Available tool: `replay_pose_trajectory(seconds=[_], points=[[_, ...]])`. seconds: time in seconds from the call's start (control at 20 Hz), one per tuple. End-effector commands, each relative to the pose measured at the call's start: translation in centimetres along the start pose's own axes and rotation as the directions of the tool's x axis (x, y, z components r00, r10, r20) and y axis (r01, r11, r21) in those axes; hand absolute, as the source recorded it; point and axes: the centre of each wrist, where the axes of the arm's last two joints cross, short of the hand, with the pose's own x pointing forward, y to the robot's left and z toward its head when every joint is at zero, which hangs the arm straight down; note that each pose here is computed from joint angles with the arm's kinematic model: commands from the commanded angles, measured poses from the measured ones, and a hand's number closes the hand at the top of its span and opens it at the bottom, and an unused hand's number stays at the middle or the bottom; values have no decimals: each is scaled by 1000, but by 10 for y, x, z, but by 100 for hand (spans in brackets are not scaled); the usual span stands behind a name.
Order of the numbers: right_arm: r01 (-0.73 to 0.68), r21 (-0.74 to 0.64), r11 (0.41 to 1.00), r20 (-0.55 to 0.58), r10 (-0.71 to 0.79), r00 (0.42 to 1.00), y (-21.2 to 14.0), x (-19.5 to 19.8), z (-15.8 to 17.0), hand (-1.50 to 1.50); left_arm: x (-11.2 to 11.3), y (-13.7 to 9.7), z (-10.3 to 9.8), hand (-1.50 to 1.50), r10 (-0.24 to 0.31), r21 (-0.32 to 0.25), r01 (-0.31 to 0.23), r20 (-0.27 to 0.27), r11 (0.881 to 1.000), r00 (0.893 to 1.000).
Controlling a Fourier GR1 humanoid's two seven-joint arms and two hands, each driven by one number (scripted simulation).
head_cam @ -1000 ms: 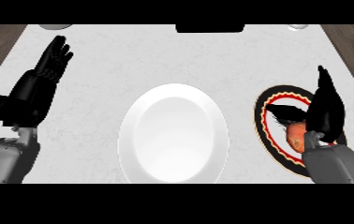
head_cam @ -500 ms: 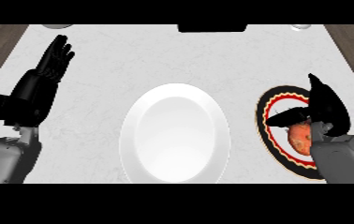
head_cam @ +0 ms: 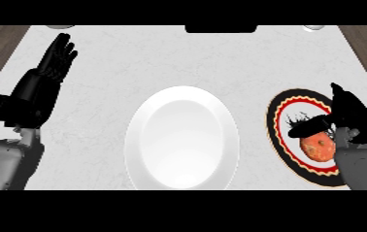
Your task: Pick the squash from the plate and place it in the plate
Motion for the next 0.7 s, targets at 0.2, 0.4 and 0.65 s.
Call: replay_pose_trajectory(seconds=[0.2,0.4,0.65], points=[[-101,76,992,-276,119,954,8,-10,-6,-150,-5,-5,-1,0,-14,6,14,7,1000,1000],[-69,106,992,-288,97,953,8,-17,-14,-150,-7,-2,8,0,16,3,-16,8,1000,1000],[-81,166,983,-274,125,954,28,-27,-26,-150,-8,-2,1,0,-1,-12,1,9,1000,1000]])
